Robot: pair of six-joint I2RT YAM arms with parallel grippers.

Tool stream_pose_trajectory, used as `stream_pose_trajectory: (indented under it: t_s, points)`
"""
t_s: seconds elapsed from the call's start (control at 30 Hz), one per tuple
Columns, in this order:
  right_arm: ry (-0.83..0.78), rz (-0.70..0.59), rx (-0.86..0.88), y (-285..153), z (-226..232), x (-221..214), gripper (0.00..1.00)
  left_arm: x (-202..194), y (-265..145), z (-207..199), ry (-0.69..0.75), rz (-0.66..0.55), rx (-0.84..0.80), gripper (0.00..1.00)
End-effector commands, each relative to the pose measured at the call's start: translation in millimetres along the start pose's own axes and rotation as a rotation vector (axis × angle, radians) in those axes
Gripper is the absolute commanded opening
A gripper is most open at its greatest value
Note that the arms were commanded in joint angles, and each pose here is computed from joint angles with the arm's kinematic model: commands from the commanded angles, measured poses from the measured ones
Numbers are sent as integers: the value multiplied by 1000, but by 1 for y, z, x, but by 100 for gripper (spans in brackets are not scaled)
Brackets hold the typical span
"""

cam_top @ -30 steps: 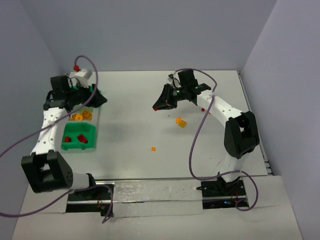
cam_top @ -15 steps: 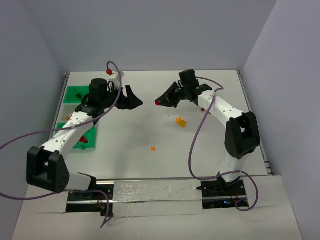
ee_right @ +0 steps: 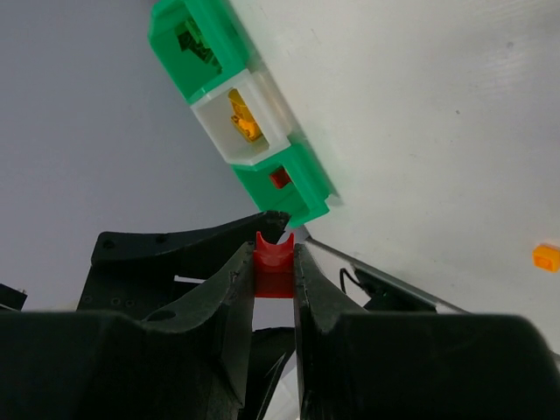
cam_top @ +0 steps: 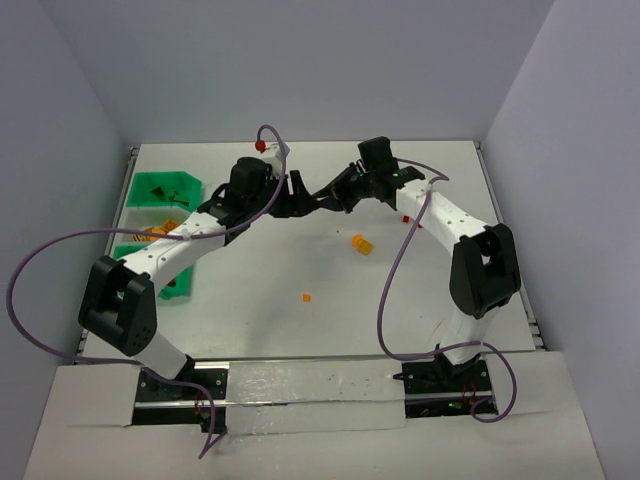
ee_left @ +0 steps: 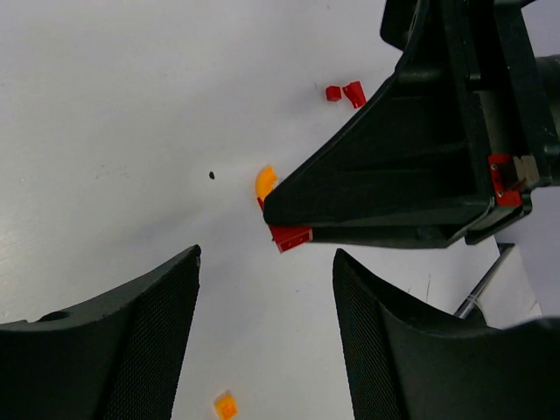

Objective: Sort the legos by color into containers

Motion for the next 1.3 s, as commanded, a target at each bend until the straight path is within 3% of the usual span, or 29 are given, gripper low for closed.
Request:
stream_pose_trajectory:
  t_s: [0.0, 0.27, 0.5, 0.63, 0.73, 0.83, 0.9, 1.0, 1.17, 1.27]
  points:
    - [17, 16, 63, -8, 14, -5, 0, 28, 6, -16, 9, -114, -5, 66]
    - [54, 62, 85, -6, 11, -11, 0, 29, 9, -11, -3, -134, 42, 61]
    - [83, 102, 110, -3, 8, -16, 0, 25, 13, -14, -43, -101, -5, 48]
    - [75, 109, 122, -2, 11, -19, 0, 23, 16, -21, -58, -81, -70, 33]
    - [70, 113, 130, -2, 13, -19, 0, 21, 17, -17, -64, -80, -51, 28]
    - [63, 113, 134, -3, 13, -20, 2, 18, 16, -11, -68, -77, -26, 14]
    - [54, 110, 134, -3, 12, -21, 12, 17, 14, -6, -70, -75, -12, 1]
    - [50, 100, 131, -2, 10, -20, 26, 17, 10, -2, -66, -75, -7, 0]
    - [28, 65, 119, -3, 5, -14, 75, 14, -10, 4, -13, -48, -5, 0]
    - [10, 32, 123, -9, 6, -5, 82, 8, -23, 14, 24, -7, 6, 0]
Point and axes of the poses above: each gripper's point midway between its finger pads, its own y axis out along the fingers, its own z axis along the line the jaws close on, x = y × z, the point moved 6 cm from there along -y, back along the fingers, and after that the axes turned 6 degrees about -y, right-handed, at the moved point
